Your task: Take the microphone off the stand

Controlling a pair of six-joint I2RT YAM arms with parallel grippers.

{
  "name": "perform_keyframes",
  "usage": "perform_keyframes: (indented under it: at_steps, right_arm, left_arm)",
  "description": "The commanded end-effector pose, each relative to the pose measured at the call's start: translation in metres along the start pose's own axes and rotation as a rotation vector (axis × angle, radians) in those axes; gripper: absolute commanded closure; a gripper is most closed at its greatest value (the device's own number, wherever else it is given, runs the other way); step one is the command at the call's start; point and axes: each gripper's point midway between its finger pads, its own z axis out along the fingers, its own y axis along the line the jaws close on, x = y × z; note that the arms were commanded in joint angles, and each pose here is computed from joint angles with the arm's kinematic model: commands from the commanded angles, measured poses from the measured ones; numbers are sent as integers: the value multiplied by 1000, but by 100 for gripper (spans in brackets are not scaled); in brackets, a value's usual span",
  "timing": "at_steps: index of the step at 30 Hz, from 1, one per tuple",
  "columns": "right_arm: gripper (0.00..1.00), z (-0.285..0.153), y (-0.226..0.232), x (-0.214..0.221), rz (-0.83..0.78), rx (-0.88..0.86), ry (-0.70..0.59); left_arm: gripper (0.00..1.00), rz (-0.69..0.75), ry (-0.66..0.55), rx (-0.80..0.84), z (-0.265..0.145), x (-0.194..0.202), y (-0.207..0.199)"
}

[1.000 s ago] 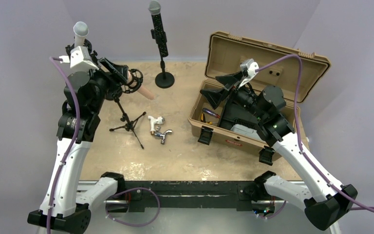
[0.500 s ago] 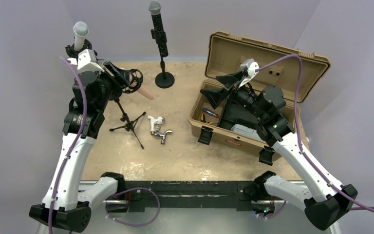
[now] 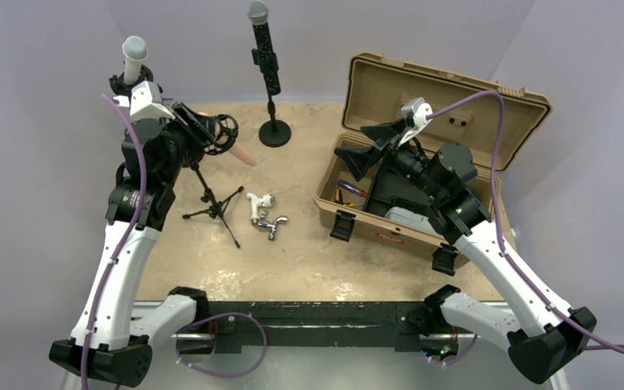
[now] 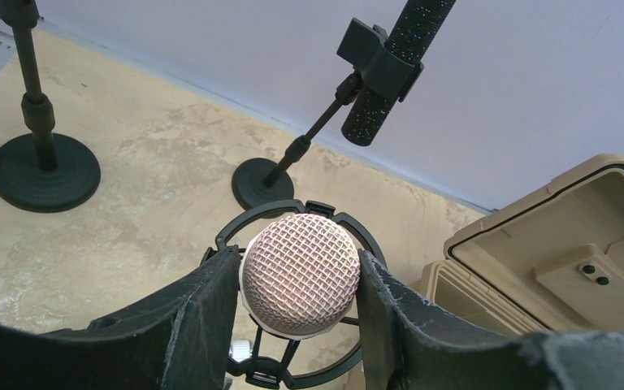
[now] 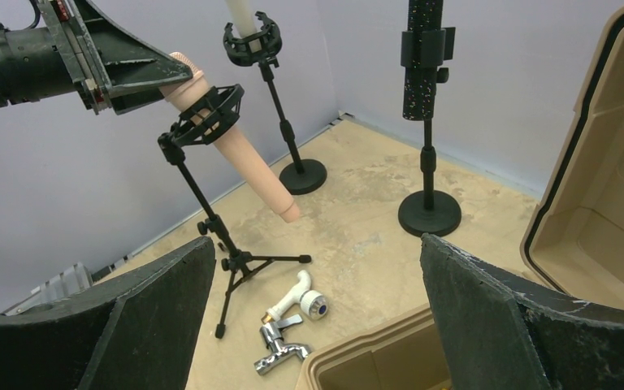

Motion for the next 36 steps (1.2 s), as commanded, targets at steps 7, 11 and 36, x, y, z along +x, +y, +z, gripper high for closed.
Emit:
perform_keyframes:
  at_steps: [7,11,36]
  right_arm:
    - [5,1,-2,-1,2,8,-13]
    - [5,2,-3,0,2,9,-13]
    - [6,10,-2,7,29,-16,1]
  left_arm:
    - [93,69,-106,60,-16,-45,-22]
    - [100,93,-164,72,-28,-69,-30]
    - [100,57,-547,269,-163,-179,-78]
